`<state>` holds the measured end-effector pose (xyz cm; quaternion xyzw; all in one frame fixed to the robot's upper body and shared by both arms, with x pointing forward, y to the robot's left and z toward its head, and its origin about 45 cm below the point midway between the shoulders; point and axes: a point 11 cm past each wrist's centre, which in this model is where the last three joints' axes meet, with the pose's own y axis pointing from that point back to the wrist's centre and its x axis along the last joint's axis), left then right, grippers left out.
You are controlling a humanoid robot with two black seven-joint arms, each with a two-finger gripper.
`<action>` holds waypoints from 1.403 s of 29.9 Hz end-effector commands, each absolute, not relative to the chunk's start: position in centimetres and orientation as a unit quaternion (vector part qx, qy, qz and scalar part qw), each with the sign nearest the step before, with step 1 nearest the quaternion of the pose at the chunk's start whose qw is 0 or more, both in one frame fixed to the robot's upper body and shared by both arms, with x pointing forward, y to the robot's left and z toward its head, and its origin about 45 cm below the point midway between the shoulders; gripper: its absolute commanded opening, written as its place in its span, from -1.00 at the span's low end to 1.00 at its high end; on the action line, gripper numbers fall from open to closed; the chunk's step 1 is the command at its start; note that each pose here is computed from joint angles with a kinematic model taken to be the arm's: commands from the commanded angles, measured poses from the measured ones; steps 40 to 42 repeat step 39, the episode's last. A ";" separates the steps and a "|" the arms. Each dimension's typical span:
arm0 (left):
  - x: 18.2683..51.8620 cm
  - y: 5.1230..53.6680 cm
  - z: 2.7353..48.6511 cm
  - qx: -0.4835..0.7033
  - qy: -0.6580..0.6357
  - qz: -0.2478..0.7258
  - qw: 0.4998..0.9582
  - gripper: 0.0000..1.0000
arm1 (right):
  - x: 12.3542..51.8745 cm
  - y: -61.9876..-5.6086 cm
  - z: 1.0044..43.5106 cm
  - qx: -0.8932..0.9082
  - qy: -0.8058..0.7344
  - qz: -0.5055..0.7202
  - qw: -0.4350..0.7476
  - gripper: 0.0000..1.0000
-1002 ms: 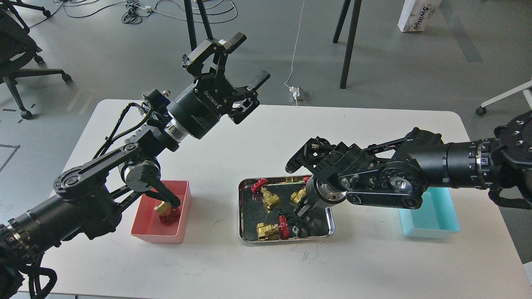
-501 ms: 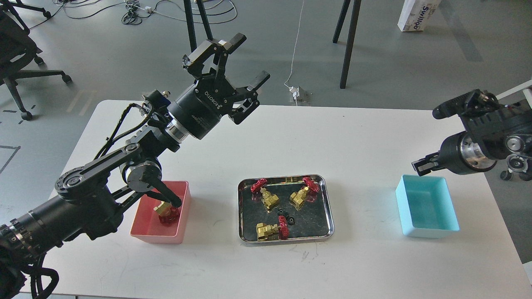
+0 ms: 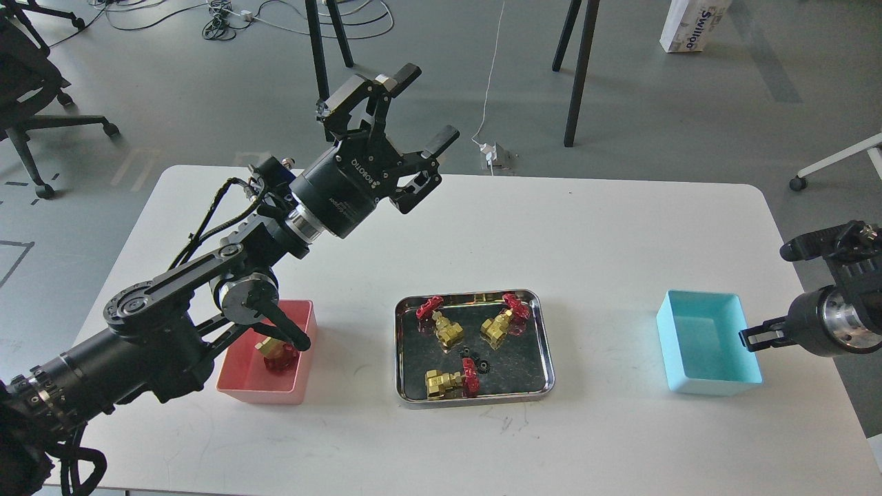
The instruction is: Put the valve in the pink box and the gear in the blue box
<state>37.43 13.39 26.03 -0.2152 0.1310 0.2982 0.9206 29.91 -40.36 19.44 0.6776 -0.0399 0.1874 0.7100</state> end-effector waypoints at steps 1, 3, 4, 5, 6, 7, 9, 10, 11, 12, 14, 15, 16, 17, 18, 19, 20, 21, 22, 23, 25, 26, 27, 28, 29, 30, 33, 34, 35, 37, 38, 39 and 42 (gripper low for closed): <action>37.3 13.3 25.7 -0.215 0.135 0.300 0.919 0.75 | 29.9 -40.2 19.0 0.680 -0.038 0.185 0.709 -0.25; 37.2 13.4 25.5 -0.214 0.137 0.300 0.919 0.75 | 29.8 -40.2 18.7 0.681 -0.037 0.181 0.709 -0.02; 37.1 13.4 25.4 -0.214 0.138 0.302 0.919 0.75 | 29.8 -40.2 18.6 0.682 -0.036 0.180 0.708 0.03; 37.1 13.5 25.3 -0.215 0.139 0.303 0.918 0.75 | 29.8 -40.2 18.5 0.684 -0.043 0.183 0.705 0.21; 37.1 13.5 25.3 -0.214 0.140 0.303 0.918 0.75 | 30.1 -40.1 18.5 0.684 -0.053 0.189 0.702 0.34; 37.1 13.6 25.3 -0.214 0.140 0.303 0.918 0.75 | 30.3 -40.0 18.5 0.685 -0.060 0.194 0.700 0.37; 37.3 13.8 25.3 -0.210 0.135 0.306 0.918 0.75 | 31.1 -39.4 18.5 0.687 -0.074 0.209 0.692 0.58; 37.6 14.0 25.6 -0.210 0.130 0.307 0.919 0.75 | 31.5 -39.2 18.5 0.688 -0.083 0.214 0.689 0.69; 38.0 14.4 25.8 -0.209 0.125 0.311 0.918 0.75 | 32.3 -39.1 18.9 0.686 -0.099 0.226 0.684 0.85; 38.5 14.9 26.1 -0.208 0.119 0.317 0.918 0.75 | 33.2 -38.8 19.6 0.687 -0.120 0.239 0.676 0.98; 39.8 16.4 27.8 -0.202 0.092 0.323 0.920 0.75 | 35.2 -37.8 21.7 0.694 -0.166 0.260 0.650 0.98; 40.4 17.0 28.7 -0.198 0.078 0.324 0.922 0.75 | 36.3 -37.0 22.9 0.705 -0.194 0.264 0.629 0.98; 41.0 17.6 29.5 -0.194 0.064 0.326 0.923 0.75 | 37.6 -36.1 24.5 0.720 -0.233 0.260 0.599 0.98; 41.7 18.3 30.2 -0.189 0.052 0.329 0.924 0.75 | 38.7 -35.3 26.0 0.744 -0.276 0.242 0.559 0.98; 42.3 18.9 30.7 -0.185 0.044 0.332 0.924 0.75 | 39.6 -34.4 27.3 0.767 -0.311 0.221 0.516 0.98; 43.3 20.0 31.1 -0.176 0.032 0.345 0.921 0.75 | 40.7 -33.2 29.3 0.798 -0.354 0.191 0.449 0.98; 44.4 21.0 31.6 -0.165 0.018 0.361 0.918 0.75 | 41.8 -32.3 31.2 0.821 -0.393 0.162 0.381 0.98; 45.4 21.8 32.3 -0.155 0.003 0.374 0.914 0.75 | 42.8 -31.7 32.9 0.836 -0.427 0.133 0.319 0.98; 46.7 23.0 33.4 -0.148 -0.012 0.393 0.908 0.75 | 43.7 -31.2 34.2 0.847 -0.452 0.100 0.260 0.98; 48.1 24.4 34.7 -0.146 -0.025 0.417 0.897 0.75 | 44.7 -30.9 35.6 0.855 -0.475 0.064 0.196 0.98; 50.2 27.9 35.7 -0.157 -0.026 0.475 0.865 0.75 | 46.4 -30.5 37.4 0.859 -0.505 0.002 0.082 0.98; 50.7 29.0 35.6 -0.172 -0.015 0.497 0.850 0.75 | 47.0 -30.5 37.9 0.856 -0.515 -0.020 0.034 0.98; 51.1 29.4 35.3 -0.190 0.001 0.513 0.837 0.75 | 47.6 -30.8 38.0 0.851 -0.522 -0.046 -0.024 0.99; 51.4 29.3 35.0 -0.209 0.018 0.521 0.827 0.75 | 48.0 -31.0 37.6 0.846 -0.521 -0.074 -0.081 0.99; 51.5 29.2 34.4 -0.222 0.034 0.526 0.820 0.75 | 48.3 -31.1 37.1 0.843 -0.515 -0.096 -0.125 0.99; 51.5 28.8 34.0 -0.236 0.049 0.527 0.815 0.76 | 48.6 -31.0 36.4 0.841 -0.501 -0.120 -0.168 0.99; 50.6 29.1 30.1 -0.263 0.106 0.543 0.790 0.79 | 49.5 -31.2 32.8 0.807 -0.511 -0.176 -0.239 0.99; 50.3 29.2 29.0 -0.275 0.124 0.549 0.780 0.80 | 49.7 -31.2 31.9 0.795 -0.519 -0.186 -0.252 0.99; 50.0 29.3 28.3 -0.286 0.136 0.552 0.771 0.81 | 49.7 -31.1 31.4 0.788 -0.521 -0.196 -0.265 0.99; 49.8 29.2 27.7 -0.301 0.148 0.555 0.761 0.82 | 49.5 -31.4 30.8 0.774 -0.524 -0.208 -0.289 0.99; 49.7 29.0 27.2 -0.301 0.153 0.556 0.760 0.85 | 49.4 -31.7 30.6 0.767 -0.526 -0.212 -0.298 0.98; 49.7 28.8 27.0 -0.301 0.156 0.555 0.760 0.87 | 49.3 -32.0 30.4 0.763 -0.529 -0.213 -0.304 0.98; 49.7 28.8 27.0 -0.301 0.156 0.555 0.760 0.87 | 49.3 -32.0 30.4 0.763 -0.529 -0.213 -0.304 0.98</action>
